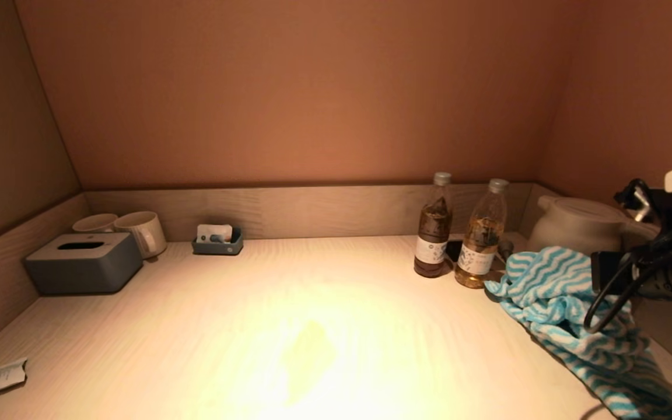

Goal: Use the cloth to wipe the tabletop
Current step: Pick up the tablecloth

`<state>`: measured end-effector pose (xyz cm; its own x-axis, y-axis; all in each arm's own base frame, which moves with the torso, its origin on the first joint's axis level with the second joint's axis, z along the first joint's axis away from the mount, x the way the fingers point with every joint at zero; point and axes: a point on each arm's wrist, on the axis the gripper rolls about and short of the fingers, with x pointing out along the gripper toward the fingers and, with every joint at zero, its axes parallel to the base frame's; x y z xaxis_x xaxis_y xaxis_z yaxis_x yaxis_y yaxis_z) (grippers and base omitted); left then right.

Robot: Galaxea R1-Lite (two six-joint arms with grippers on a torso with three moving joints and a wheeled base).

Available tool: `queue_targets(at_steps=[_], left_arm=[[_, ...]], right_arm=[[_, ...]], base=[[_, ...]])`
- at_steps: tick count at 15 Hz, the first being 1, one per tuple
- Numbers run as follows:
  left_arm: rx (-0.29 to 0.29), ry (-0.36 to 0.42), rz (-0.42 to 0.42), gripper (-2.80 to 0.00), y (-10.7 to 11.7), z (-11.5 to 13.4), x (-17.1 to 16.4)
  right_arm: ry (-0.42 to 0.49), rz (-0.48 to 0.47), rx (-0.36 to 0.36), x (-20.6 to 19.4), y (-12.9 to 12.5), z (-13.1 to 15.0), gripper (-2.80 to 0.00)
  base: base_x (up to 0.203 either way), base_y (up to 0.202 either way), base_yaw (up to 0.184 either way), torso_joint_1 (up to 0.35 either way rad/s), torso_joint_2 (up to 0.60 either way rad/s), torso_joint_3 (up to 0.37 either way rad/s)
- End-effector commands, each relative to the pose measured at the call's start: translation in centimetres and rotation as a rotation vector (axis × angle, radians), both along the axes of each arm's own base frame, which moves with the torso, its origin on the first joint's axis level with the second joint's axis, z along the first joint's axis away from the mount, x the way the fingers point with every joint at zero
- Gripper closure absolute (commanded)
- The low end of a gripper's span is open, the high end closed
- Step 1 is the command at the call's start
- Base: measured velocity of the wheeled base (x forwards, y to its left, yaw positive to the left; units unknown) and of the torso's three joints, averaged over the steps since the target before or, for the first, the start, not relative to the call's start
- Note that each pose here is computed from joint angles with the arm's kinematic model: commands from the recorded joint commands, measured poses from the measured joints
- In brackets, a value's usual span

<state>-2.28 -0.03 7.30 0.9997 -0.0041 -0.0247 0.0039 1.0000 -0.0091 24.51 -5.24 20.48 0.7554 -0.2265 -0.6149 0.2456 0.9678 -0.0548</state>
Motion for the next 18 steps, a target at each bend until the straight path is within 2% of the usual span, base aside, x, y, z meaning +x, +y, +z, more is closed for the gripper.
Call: queue_targets(at_steps=[1, 6, 7, 10, 12, 16, 18], left_arm=[[0.000, 0.000, 0.001, 0.00, 0.0, 0.0, 0.0], [0.000, 0.000, -0.001, 0.00, 0.0, 0.0, 0.0], [0.000, 0.000, -0.001, 0.00, 0.0, 0.0, 0.0], [0.000, 0.000, 0.001, 0.00, 0.0, 0.0, 0.0], [0.000, 0.000, 0.000, 0.00, 0.0, 0.0, 0.0], [0.000, 0.000, 0.001, 0.00, 0.0, 0.0, 0.0], [0.000, 0.000, -0.001, 0.00, 0.0, 0.0, 0.0]], right_arm=[[0.088, -0.037, 0.026, 2.1, -1.5, -2.5, 0.00], [0.027, -0.027, 0.003, -0.2, -0.9, -0.8, 0.00], [0.015, -0.019, -0.003, -0.5, -0.6, -0.4, -2.80], [0.008, -0.019, -0.006, -1.1, -0.4, -0.2, -2.80], [0.054, -0.016, -0.002, -2.1, -0.1, -1.5, -2.80], [0.133, -0.018, 0.029, -0.3, -0.6, -3.6, -2.80], [0.134, -0.017, 0.029, 0.9, -0.9, -4.3, -2.80]], base=[[0.000, 0.000, 0.000, 0.000, 0.00, 0.000], [0.000, 0.000, 0.000, 0.000, 0.00, 0.000], [0.000, 0.000, 0.000, 0.000, 0.00, 0.000], [0.000, 0.000, 0.000, 0.000, 0.00, 0.000], [0.000, 0.000, 0.000, 0.000, 0.00, 0.000], [0.000, 0.000, 0.000, 0.000, 0.00, 0.000], [0.000, 0.000, 0.000, 0.000, 0.00, 0.000]])
